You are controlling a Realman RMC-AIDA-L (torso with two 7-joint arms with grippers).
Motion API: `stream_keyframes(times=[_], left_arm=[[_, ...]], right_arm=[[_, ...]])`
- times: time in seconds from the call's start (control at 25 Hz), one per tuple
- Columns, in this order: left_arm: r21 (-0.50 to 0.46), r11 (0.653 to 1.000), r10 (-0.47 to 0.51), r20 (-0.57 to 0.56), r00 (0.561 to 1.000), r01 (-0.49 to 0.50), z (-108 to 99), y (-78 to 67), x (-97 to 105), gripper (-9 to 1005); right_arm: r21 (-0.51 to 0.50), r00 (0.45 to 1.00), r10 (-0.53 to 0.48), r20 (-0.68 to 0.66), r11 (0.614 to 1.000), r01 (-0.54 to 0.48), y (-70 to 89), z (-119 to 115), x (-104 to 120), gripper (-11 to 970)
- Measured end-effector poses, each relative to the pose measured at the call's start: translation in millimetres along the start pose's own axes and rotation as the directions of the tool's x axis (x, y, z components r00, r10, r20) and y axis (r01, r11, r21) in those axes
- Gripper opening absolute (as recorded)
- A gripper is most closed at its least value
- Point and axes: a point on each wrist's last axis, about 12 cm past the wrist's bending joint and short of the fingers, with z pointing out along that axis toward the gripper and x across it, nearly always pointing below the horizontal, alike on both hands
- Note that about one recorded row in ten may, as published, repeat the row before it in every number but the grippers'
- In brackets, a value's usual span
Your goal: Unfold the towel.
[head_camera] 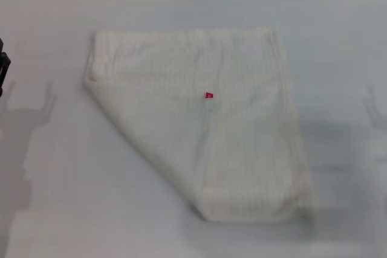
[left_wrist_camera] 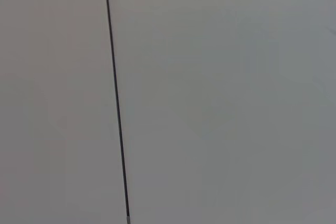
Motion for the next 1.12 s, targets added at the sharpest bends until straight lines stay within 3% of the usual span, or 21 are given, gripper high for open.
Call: stream_keyframes(times=[0.28, 0.52, 0.6, 0.72, 0.8, 0.88, 0.96, 1.12], left_arm=[[0.018, 1.0, 0.002, 0.001, 1.0, -0.002, 0.5, -3.6, 0.1, 769], [0.073, 0.996, 0.054, -0.015, 0.998, -0.053, 15.9, -19.3, -7.9, 765], [0.107, 0.993, 0.059, -0.068, 0.996, -0.052, 32.2, -28.7, -17.0, 765], [0.176, 0.981, 0.11, -0.187, 0.976, -0.077, 54.8, -40.0, -28.1, 766], [0.238, 0.97, 0.128, -0.306, 0.943, -0.054, 76.2, -49.4, -44.9, 766], [0.257, 0.965, 0.133, -0.333, 0.934, -0.046, 81.5, -52.5, -50.8, 766], [0.298, 0.954, 0.151, -0.366, 0.918, -0.038, 89.7, -59.6, -62.9, 767], [0.409, 0.911, 0.236, -0.42, 0.876, -0.049, 103.7, -77.8, -90.4, 768]], right_arm=[[-0.004, 1.0, 0.005, -0.001, 1.0, -0.005, 1.4, 1.4, 0.1, 807], [-0.018, 0.993, 0.089, -0.074, 0.996, -0.091, 15.0, 18.0, 0.8, 797], [-0.06, 0.972, 0.153, -0.179, 0.984, -0.166, 21.7, 41.4, -2.0, 794], [-0.088, 0.951, 0.174, -0.257, 0.975, -0.202, 25.9, 57.3, -3.5, 789], [-0.129, 0.916, 0.158, -0.367, 0.967, -0.219, 32.2, 83.6, -7.9, 786], [-0.14, 0.904, 0.145, -0.402, 0.966, -0.217, 33.4, 93.6, -10.7, 783], [-0.17, 0.869, 0.114, -0.482, 0.961, -0.22, 37.6, 112.5, -17.2, 779], [-0.222, 0.743, 0.037, -0.668, 0.943, -0.247, 42.3, 147.6, -30.4, 773]])
